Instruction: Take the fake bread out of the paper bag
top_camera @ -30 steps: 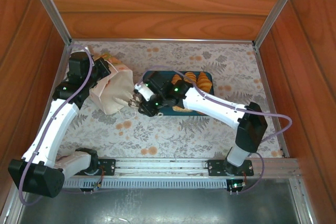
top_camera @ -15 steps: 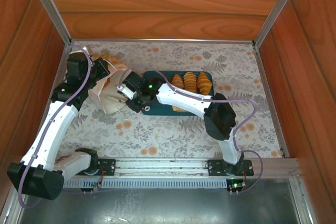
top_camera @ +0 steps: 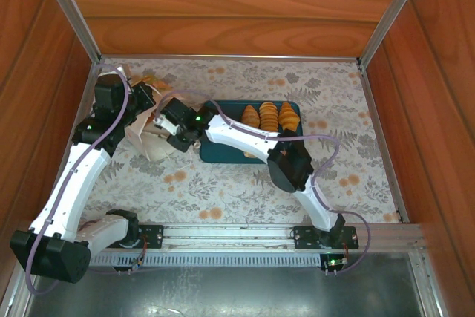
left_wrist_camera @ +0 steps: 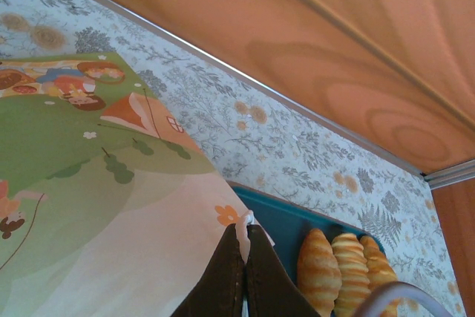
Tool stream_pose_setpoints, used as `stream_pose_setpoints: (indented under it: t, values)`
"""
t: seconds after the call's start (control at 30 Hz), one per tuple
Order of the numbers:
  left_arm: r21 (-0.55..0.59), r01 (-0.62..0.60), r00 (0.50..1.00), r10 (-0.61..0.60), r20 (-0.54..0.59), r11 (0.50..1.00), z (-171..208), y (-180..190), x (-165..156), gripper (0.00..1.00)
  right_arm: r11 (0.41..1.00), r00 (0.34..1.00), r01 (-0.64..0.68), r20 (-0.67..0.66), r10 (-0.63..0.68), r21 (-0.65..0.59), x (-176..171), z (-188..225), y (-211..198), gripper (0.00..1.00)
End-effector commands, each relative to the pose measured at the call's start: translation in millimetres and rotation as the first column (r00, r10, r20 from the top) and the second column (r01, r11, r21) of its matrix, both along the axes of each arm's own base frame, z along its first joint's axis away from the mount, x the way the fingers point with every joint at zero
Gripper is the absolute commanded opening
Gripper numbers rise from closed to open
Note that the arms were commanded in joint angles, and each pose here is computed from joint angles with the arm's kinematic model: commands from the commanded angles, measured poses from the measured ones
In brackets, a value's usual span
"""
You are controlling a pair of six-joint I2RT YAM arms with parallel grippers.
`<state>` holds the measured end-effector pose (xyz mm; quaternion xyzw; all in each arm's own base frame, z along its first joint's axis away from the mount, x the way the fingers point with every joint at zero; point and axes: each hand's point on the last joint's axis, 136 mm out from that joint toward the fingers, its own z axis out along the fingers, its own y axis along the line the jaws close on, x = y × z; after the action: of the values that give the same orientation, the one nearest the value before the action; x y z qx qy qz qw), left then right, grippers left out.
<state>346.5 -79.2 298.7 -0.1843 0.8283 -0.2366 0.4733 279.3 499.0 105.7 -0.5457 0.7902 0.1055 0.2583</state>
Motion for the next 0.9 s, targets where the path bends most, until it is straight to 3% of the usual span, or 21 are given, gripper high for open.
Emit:
stream_pose_setpoints:
  t: [0.0, 0.2, 0.7, 0.87]
  values:
    - [-0.017, 0.008, 1.0, -0.007, 0.028, 1.0, 14.6, -1.9, -0.5, 0.0, 0.999, 1.0, 0.01, 0.01, -0.011, 0.045, 4.6, 6.5, 12.8, 0.47]
    - [-0.02, 0.01, 1.0, -0.009, 0.026, 1.0, 13.7, -2.4, -1.2, 0.0, 0.997, 1.0, 0.003, -0.015, -0.002, 0.071, 3.8, -1.2, 23.5, 0.49]
    - [-0.04, 0.02, 1.0, -0.019, 0.022, 0.999, 14.3, -6.5, -2.1, 0.0, 0.997, 0.999, 0.029, 0.046, -0.026, -0.068, 27.1, -31.2, 25.0, 0.52]
    - [-0.04, 0.013, 0.999, -0.012, 0.032, 0.999, 17.6, -4.8, -3.4, 0.0, 0.997, 0.999, 0.027, 0.043, -0.024, -0.075, 27.5, -33.7, 25.3, 0.42]
